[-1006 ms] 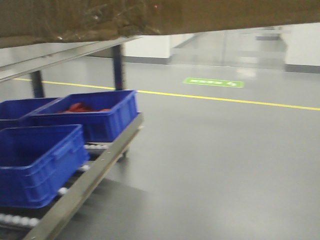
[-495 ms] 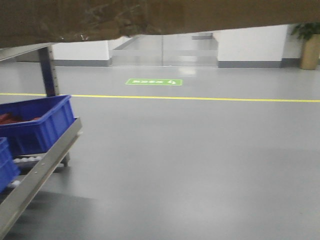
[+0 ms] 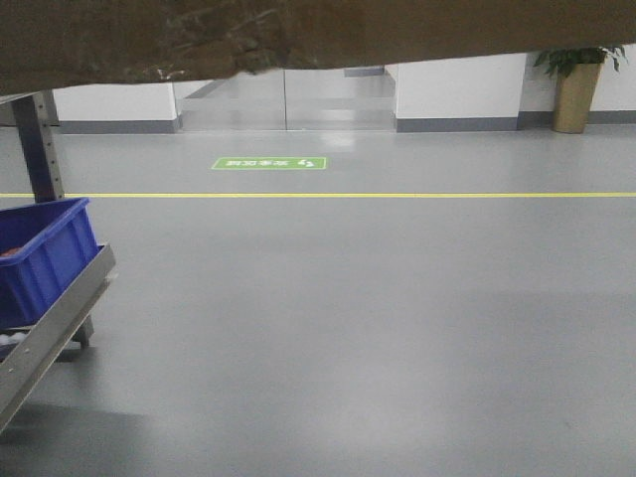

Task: Grab carton from right shelf to conveyor
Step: 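Hold the carton with both grippers while driving toward the red conveyor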

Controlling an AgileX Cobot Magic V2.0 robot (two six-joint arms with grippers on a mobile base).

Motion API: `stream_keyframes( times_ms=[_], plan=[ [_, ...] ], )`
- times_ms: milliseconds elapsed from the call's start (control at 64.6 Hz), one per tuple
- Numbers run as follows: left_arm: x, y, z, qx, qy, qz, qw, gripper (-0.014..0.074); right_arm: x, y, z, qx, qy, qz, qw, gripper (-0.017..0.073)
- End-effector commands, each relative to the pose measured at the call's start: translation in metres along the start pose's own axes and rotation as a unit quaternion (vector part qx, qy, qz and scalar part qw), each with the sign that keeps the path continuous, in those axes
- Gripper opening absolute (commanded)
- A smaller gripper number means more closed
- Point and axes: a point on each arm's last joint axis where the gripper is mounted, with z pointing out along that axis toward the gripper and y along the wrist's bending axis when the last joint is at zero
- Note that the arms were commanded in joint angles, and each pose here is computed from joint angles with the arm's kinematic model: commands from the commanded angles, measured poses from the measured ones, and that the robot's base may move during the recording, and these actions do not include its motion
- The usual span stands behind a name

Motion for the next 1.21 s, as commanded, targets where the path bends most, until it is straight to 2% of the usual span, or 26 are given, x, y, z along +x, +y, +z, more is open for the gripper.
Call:
stream_keyframes(
  times_ms=[0,1191],
  plan=[
    [-0.0034,-0.0091,-0.0045,0.044,-0.021,-0.006,0.999,-0.0013,-0.0068,0.0075,-0.0039,-0.04,-0.041,0.0,0.998,-0.007],
    [-0.0036,-0.0085,-0.0045,0.041,-0.022,-0.005,0.999,-0.0013,-0.0105,0.0083,-0.0043,-0.044,-0.061,0.001,0.997,-0.007]
  ],
)
